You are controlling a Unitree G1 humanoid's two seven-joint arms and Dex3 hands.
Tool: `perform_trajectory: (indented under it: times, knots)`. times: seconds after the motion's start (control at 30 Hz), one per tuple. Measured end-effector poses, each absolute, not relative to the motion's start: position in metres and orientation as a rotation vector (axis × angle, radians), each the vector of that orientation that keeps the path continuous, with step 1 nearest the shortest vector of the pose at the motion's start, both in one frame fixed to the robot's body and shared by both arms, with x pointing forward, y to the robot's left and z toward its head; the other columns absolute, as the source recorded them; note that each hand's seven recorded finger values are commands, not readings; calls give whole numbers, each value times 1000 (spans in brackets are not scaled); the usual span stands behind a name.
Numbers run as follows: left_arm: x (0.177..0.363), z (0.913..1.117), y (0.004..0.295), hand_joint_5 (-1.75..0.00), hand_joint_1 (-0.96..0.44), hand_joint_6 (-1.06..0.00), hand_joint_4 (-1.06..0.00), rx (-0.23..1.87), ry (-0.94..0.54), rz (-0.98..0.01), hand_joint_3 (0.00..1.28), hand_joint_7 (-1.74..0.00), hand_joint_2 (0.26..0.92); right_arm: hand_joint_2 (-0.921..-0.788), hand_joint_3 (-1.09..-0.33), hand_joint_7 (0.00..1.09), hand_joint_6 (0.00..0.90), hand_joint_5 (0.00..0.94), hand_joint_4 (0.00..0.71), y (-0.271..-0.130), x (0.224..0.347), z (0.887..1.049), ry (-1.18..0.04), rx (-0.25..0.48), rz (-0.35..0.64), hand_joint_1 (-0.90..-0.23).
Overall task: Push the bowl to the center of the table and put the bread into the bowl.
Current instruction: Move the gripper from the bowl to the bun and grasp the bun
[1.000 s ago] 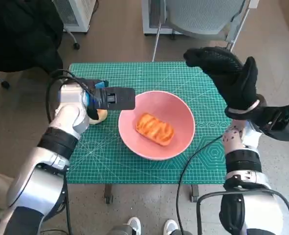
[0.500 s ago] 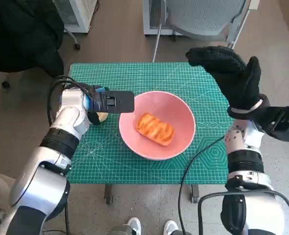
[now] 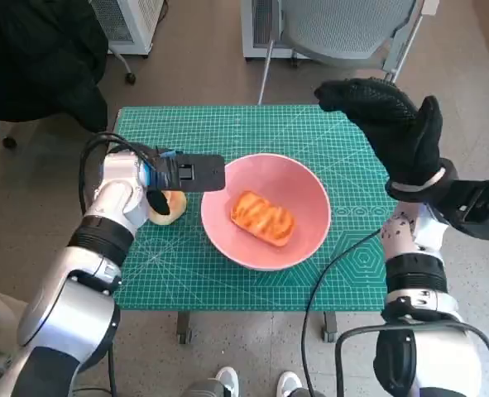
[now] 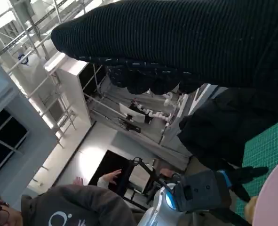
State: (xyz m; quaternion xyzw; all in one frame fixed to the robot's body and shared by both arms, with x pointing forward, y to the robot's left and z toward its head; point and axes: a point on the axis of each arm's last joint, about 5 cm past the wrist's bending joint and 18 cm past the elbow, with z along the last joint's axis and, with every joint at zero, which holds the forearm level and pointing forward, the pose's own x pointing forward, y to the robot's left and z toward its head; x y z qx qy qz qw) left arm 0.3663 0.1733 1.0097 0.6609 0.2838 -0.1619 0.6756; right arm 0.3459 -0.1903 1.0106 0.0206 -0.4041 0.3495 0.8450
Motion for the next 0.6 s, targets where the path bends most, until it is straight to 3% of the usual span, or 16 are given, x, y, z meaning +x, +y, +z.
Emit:
perform_trajectory:
  times: [0.13,0.2,0.27,0.33,0.4,0.43,0.47,0.53,0.6]
  knots:
    - [366,1008,174,-860,-128,-148,-129,1482,644,-350,5,-3,726,-921,-792,0,262,0,196,-190,346,1011,-854,41,739,-717]
    - [366,1007,175,-843,-88,-161,-169,1475,648,-339,8,-4,736,-921,-792,0,263,0,196,-190,346,1011,-854,40,740,-717]
    - [366,1005,176,-955,-59,-214,-197,1468,652,-330,12,-16,748,-921,-792,0,262,0,196,-190,345,1011,-855,38,740,-717]
    - [365,1003,176,-1062,-38,-341,-226,1467,655,-323,18,-57,763,-921,-793,0,262,0,195,-190,345,1011,-856,37,741,-717]
    - [365,1001,175,-1278,-27,-586,-267,1473,656,-317,25,-178,790,-921,-793,0,261,0,195,-190,345,1011,-856,36,742,-717]
    - [365,999,175,-1292,51,-618,-331,1482,656,-314,51,-202,815,-921,-793,0,261,0,194,-190,345,1011,-856,36,743,-717]
    - [365,998,175,-1311,163,-662,-422,1494,657,-310,89,-237,852,-921,-793,0,261,0,194,-190,345,1011,-855,36,744,-718]
    - [364,996,174,-1368,265,-663,-490,1516,658,-304,282,-238,804,-921,-793,0,261,0,194,-190,345,1010,-854,37,746,-718]
    - [364,995,173,-1492,336,-571,-498,1536,660,-289,579,-169,696,-921,-793,0,260,0,195,-190,345,1010,-853,37,747,-718]
